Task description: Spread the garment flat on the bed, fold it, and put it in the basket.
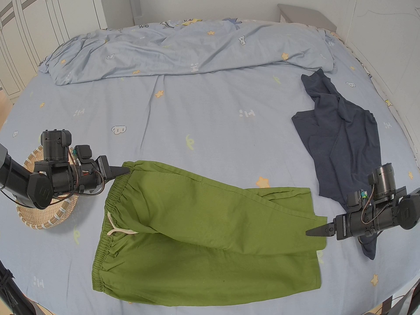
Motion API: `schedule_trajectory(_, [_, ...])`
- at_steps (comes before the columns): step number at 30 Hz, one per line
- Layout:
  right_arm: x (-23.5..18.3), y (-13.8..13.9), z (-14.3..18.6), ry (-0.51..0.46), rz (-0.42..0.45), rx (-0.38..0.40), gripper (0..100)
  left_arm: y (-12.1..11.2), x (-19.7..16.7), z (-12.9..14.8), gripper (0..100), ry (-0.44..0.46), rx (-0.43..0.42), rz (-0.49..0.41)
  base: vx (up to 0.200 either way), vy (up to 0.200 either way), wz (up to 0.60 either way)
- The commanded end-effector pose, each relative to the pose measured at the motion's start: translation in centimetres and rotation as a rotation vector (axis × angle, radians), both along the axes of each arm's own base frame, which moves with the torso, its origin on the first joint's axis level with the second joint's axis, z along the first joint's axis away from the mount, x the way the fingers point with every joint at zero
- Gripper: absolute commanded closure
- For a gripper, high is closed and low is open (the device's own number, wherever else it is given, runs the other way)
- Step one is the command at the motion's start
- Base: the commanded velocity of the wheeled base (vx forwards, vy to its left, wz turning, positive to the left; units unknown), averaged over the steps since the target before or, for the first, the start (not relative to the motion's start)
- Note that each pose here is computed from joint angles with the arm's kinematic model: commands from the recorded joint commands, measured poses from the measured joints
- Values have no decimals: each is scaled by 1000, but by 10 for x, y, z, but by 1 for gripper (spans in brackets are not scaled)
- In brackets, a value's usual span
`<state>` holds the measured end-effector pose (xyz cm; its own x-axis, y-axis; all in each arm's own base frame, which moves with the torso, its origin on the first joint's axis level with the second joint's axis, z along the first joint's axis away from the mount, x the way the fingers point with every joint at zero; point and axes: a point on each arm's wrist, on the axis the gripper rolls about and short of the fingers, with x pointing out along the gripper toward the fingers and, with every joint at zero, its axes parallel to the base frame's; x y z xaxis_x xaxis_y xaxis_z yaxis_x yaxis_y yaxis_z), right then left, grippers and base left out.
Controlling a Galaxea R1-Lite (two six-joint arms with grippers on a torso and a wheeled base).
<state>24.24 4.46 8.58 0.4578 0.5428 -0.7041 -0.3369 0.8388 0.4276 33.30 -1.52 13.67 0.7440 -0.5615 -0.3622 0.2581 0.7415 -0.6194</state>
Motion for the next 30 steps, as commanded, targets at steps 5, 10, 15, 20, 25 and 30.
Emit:
schedule_trajectory(5, [12,3,-19,37,6,-2,0,0,0,1,100,-4,0,1,0,0,0])
schedule_trajectory(10, [15,7,-19,2,-2,17,0,1,1,0,100,-1,0,2,0,0,0])
schedule_trajectory(15, [18,4,-17,-9,-21,20,100,0,1,-2,100,4,0,1,0,0,0])
schedule_trajectory(20, [20,0,-16,-34,-39,22,100,0,1,-1,100,2,0,1,0,0,0])
schedule_trajectory(25, [22,-7,-13,-50,-62,23,100,1,1,-1,100,2,0,2,0,0,0])
schedule_trajectory(30, [22,-8,-12,-56,-69,21,100,1,1,-1,100,2,0,2,0,0,0])
